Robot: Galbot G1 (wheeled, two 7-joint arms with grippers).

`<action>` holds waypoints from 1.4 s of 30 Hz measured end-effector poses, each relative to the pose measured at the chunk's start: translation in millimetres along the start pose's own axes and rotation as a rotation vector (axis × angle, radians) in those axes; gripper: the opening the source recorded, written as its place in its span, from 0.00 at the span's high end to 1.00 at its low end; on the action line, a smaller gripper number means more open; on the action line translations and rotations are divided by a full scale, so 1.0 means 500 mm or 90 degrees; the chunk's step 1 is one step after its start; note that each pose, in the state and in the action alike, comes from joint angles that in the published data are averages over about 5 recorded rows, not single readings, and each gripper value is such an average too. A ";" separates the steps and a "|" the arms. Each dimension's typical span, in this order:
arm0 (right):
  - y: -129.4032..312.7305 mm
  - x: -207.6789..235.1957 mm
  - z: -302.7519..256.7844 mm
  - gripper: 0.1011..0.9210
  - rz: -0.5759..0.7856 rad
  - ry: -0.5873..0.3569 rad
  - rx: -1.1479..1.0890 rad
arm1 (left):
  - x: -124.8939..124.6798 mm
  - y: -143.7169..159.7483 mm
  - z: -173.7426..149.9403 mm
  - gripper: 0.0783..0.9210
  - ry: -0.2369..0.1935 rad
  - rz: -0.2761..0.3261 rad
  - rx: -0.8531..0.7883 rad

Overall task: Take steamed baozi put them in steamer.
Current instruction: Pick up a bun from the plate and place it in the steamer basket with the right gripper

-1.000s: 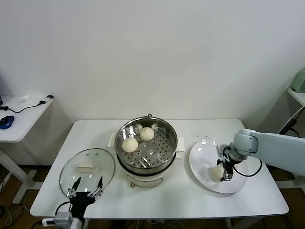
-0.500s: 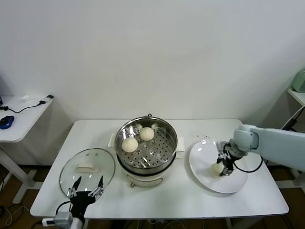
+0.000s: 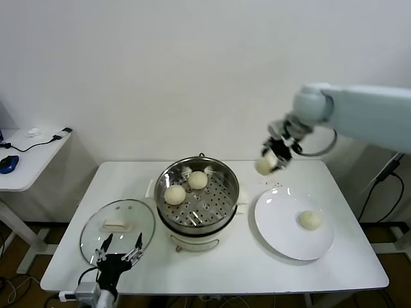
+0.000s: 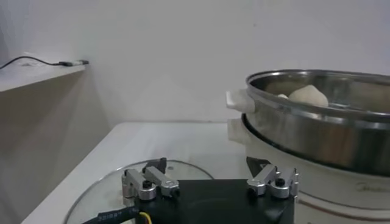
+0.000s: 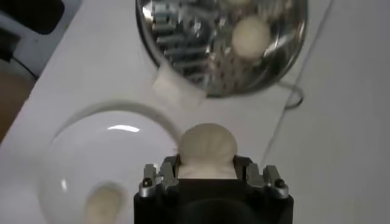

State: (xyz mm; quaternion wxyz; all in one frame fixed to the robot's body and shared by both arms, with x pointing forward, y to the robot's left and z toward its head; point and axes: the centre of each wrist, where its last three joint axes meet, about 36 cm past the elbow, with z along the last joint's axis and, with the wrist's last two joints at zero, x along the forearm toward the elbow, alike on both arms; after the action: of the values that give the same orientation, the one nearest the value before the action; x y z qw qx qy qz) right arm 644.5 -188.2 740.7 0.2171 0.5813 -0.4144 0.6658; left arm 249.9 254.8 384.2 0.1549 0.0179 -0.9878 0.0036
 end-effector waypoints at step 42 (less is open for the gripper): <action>-0.097 -0.348 -0.374 0.17 -0.121 -0.120 0.561 | 0.010 0.016 0.016 0.12 0.009 -0.017 0.001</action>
State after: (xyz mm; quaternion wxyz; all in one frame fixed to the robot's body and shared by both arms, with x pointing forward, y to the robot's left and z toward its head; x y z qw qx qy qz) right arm 610.6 22.7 592.9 -0.0293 0.7114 -0.0548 0.7000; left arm 242.5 262.6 377.8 0.1619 0.0310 -0.9863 0.0022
